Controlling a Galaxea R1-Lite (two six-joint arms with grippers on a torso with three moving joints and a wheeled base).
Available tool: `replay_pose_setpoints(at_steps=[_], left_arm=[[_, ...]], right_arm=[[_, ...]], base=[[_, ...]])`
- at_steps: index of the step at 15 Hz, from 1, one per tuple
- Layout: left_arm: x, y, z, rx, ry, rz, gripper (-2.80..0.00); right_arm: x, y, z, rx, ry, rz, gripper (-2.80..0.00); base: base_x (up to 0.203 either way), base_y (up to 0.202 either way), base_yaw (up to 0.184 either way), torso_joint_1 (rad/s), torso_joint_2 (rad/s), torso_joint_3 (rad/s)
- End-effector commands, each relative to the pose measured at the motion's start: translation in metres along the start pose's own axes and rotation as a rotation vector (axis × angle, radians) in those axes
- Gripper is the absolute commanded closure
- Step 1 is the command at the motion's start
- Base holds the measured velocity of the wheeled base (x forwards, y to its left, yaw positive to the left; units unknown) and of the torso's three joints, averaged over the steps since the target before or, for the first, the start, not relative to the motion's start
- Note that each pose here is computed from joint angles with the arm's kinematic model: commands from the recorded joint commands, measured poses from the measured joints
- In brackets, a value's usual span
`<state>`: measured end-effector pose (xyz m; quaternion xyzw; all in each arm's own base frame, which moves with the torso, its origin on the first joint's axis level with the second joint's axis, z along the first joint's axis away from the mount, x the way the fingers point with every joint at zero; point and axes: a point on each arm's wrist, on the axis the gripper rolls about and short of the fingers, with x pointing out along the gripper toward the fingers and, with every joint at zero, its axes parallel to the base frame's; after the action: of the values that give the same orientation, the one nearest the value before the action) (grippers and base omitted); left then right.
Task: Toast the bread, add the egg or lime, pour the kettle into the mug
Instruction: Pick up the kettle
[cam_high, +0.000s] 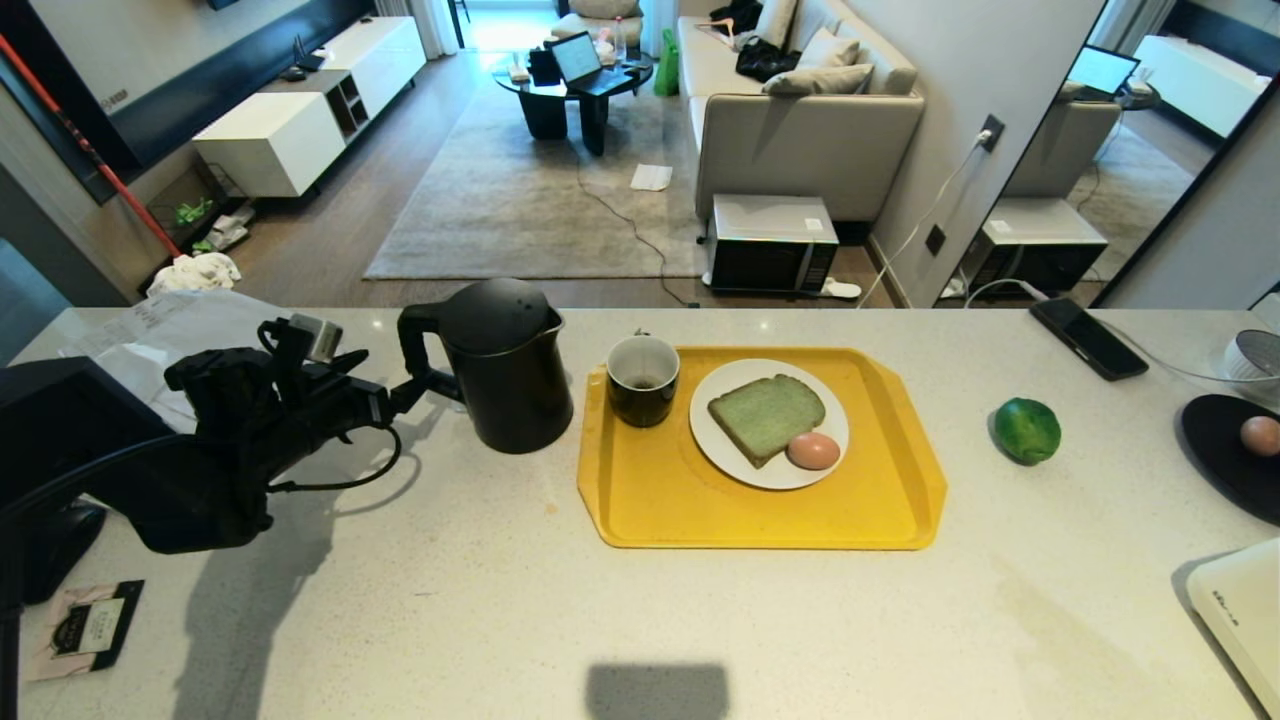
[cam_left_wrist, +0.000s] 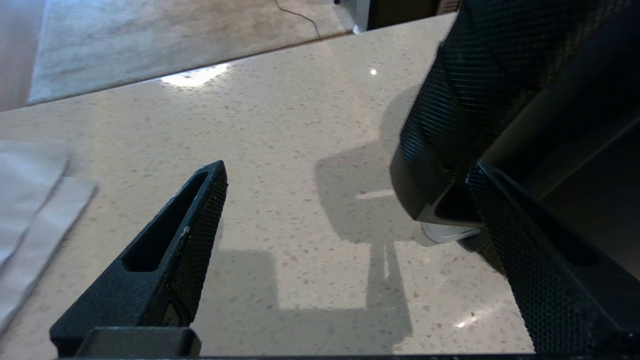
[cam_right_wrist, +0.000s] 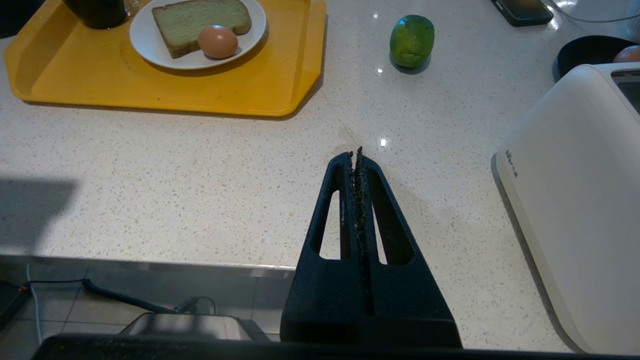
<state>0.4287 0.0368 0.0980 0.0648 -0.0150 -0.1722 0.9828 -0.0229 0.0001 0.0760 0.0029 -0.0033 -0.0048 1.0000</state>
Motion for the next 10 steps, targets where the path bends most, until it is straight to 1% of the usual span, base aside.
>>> replay_pose_setpoints(at_steps=[1,4,8,10], left_arm=[[0.009,-0.004,0.002,0.009,-0.023,-0.016,-2.80],[0.020,-0.010,0.004,0.012,-0.037,-0.035,-2.80],[0.033,-0.009,0.007,0.025,-0.067,-0.040,-2.80],[0.037,-0.007,0.008,0.025,-0.070,-0.040,-2.80]], right_arm=[[0.000,0.000,0.000,0.000,0.000,0.000,0.00],[0.000,0.000,0.000,0.000,0.000,0.000,0.00],[0.000,0.000,0.000,0.000,0.001,0.000,0.00],[0.000,0.000,0.000,0.000,0.000,0.000,0.00]], base=[[0.000,0.000,0.000,0.000,0.00,0.000],[0.000,0.000,0.000,0.000,0.00,0.000],[0.000,0.000,0.000,0.000,0.00,0.000],[0.000,0.000,0.000,0.000,0.00,0.000]])
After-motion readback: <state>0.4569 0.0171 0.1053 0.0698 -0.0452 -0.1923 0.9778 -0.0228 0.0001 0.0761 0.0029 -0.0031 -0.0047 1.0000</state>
